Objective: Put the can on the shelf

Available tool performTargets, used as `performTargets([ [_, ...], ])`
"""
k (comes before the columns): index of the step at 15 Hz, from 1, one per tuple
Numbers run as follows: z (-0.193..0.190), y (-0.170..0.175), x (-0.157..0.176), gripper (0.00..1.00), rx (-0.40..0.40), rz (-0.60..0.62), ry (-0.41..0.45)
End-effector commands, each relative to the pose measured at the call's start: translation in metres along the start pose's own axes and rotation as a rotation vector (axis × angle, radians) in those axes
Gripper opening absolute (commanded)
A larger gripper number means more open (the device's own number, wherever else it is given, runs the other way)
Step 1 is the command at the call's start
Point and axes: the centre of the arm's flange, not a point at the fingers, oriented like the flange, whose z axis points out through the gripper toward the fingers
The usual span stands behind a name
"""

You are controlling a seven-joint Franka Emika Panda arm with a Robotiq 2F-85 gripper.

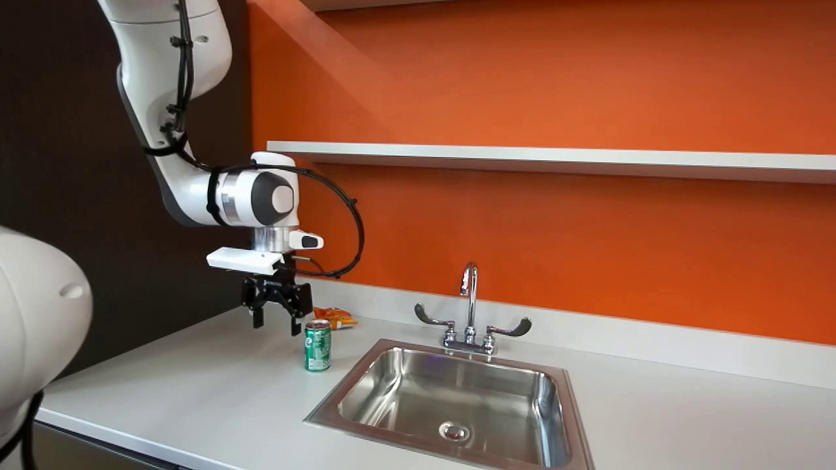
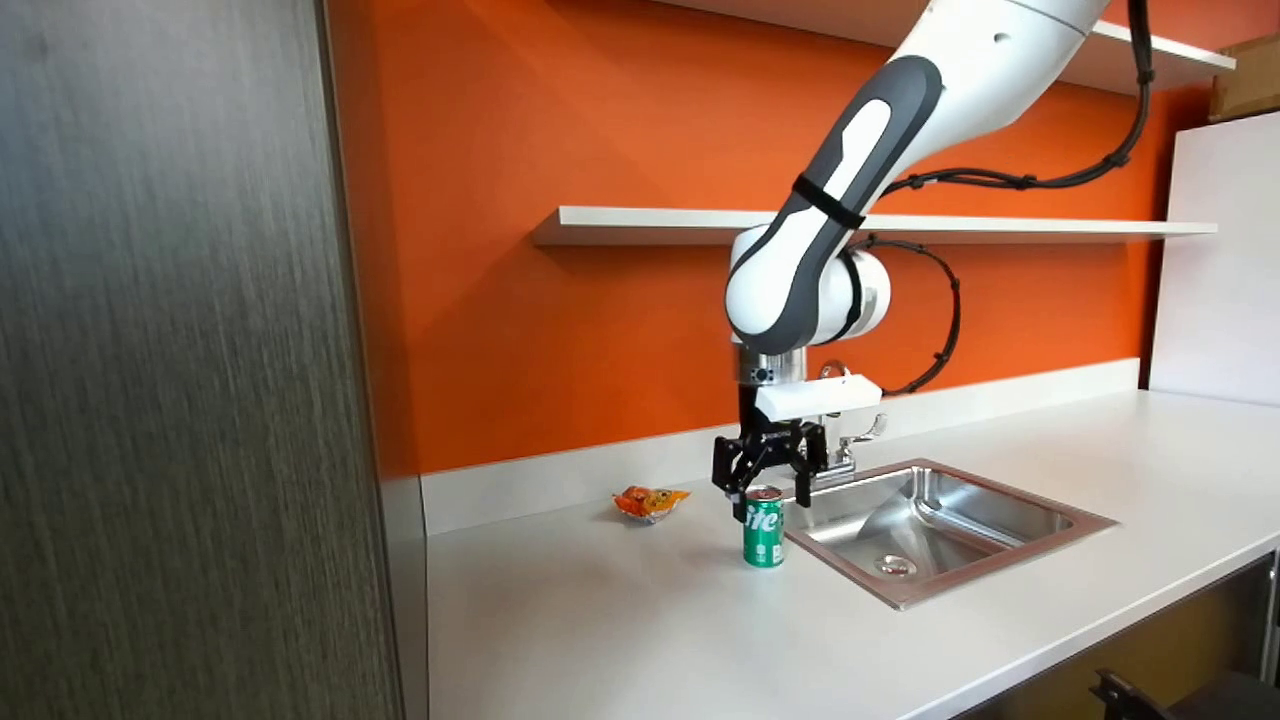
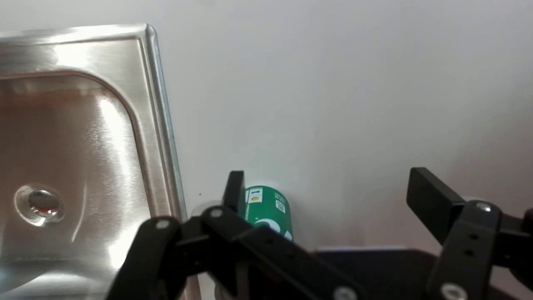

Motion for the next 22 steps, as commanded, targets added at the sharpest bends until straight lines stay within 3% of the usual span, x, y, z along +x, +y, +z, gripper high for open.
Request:
performTargets([
  [1, 0.021, 0.002, 0.017, 1.00, -0.012, 0.020, 0.000],
  [9, 0.049, 0.015, 0.034, 1.00, -0.009, 0.065, -0.005],
  [22, 0.044, 0.021, 0.038, 1.00, -0.073, 0.183, 0.127],
])
